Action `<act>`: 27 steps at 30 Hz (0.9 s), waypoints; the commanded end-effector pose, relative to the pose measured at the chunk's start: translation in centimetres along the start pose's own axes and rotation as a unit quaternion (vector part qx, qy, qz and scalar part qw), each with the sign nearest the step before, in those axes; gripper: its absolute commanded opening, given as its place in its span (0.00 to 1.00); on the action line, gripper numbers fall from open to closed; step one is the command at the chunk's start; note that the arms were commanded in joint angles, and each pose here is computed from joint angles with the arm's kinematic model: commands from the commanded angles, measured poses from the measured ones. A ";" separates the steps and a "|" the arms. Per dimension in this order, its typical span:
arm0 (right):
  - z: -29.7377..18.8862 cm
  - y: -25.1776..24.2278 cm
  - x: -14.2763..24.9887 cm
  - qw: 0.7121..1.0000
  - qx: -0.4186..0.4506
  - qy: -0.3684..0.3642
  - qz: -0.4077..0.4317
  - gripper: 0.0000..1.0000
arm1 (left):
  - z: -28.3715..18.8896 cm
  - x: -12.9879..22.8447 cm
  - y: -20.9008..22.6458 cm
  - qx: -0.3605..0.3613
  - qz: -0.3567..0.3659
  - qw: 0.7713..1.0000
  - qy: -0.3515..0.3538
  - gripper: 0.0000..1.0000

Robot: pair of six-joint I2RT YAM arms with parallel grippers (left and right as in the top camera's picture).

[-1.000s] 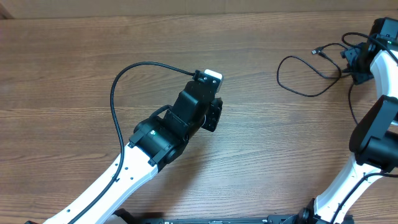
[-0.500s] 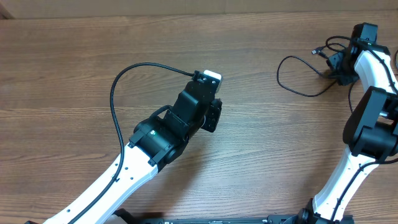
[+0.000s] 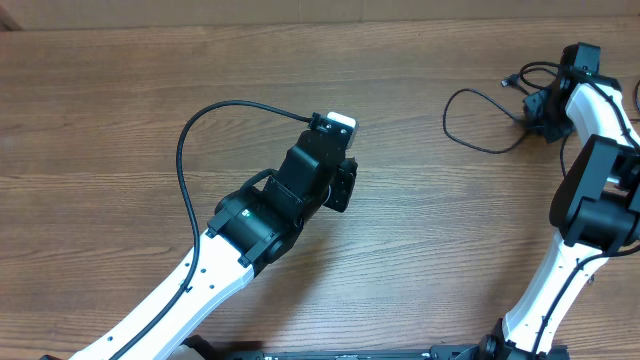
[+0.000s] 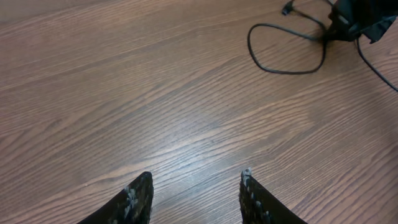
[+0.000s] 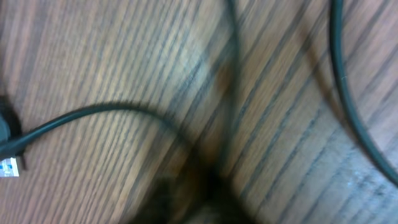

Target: Untangle cables

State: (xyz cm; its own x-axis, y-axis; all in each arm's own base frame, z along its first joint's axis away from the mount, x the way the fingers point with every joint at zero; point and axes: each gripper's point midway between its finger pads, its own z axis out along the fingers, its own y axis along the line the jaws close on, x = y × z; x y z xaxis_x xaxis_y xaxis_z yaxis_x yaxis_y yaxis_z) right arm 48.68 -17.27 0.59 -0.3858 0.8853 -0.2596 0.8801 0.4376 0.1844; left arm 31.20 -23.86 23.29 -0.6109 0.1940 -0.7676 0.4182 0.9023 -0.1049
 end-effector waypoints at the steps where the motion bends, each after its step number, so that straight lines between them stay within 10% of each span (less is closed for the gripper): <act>1: 0.3 0.3 -0.2 1.000 -0.002 -0.005 -0.001 0.04 | -0.7 -0.6 -0.1 0.001 -0.008 1.000 -0.014 0.45; 27: -9.1 -5.7 -13.8 0.989 -0.028 -0.088 0.116 0.04 | -0.7 -0.1 0.0 -0.001 -0.018 1.000 -0.003 0.47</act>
State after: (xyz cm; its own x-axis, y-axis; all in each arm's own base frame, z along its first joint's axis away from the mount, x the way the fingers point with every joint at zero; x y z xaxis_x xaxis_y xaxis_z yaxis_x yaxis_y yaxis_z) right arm 46.63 -28.69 7.57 -0.1689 0.9366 -0.3071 0.9331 0.2523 0.2564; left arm 31.02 -23.70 23.00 -0.6264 0.1868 -0.7568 0.4068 0.9065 -0.1130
